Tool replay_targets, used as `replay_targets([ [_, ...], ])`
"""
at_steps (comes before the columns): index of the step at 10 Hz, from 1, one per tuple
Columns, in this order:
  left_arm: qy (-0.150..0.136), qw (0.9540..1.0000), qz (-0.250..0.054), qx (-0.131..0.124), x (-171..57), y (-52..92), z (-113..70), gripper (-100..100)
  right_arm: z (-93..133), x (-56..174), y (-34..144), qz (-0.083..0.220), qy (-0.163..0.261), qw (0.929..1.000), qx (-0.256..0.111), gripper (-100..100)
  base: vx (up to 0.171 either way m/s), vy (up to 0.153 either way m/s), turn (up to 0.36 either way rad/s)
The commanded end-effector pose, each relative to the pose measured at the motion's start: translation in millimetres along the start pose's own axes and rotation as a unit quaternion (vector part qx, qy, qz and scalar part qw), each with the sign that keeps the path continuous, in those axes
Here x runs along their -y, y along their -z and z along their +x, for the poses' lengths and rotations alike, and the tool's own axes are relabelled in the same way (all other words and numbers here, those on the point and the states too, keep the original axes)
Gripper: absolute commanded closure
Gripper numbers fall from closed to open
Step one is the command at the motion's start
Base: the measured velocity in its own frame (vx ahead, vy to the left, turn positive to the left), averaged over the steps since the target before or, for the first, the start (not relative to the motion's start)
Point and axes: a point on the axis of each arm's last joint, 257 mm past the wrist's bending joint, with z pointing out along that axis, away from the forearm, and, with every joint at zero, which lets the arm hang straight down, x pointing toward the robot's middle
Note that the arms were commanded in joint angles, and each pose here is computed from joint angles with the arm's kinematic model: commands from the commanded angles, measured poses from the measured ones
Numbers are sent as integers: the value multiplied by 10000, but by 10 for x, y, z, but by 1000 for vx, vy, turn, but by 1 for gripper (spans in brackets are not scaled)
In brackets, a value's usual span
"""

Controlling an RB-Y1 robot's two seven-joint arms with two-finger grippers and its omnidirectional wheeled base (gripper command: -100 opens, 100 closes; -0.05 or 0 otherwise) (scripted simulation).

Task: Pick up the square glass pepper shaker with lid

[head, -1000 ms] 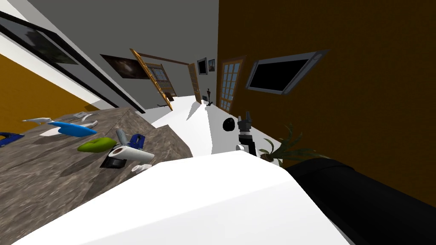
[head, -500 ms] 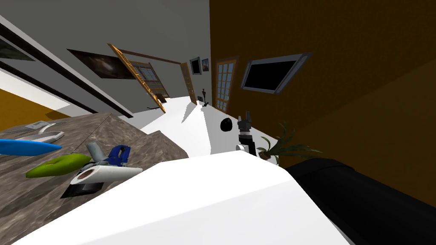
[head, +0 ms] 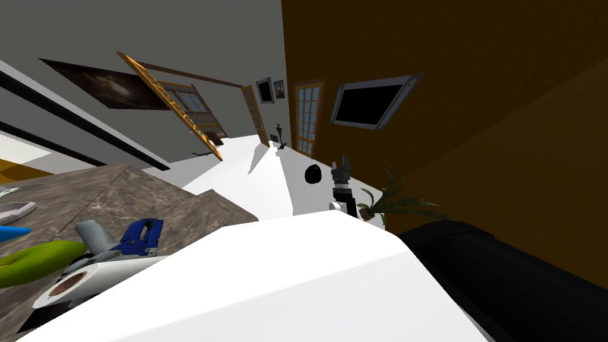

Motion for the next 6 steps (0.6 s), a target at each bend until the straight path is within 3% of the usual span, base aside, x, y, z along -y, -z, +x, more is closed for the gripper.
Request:
replay_targets([
  [1, 346, 9990, -44, 291, 6, 114, -225, -100, 0, 0, 0, 0, 0, 10000, 0, 0, 146, 43, -242],
  [2, 268, 9992, -46, 290, 6, 114, -225, -100, 0, 0, 0, 0, 1, 10000, 0, 0, 106, 32, -46],
  [4, 346, 9990, -44, 291, 6, 114, -225, -100, 0, 0, 0, 0, 0, 10000, 0, 0, 10, 4, 18],
  [6, 688, 9959, -73, 582, 28, 264, -437, -100, 0, 0, 0, 0, -1, 10000, 0, 0, 52, 18, -176],
])
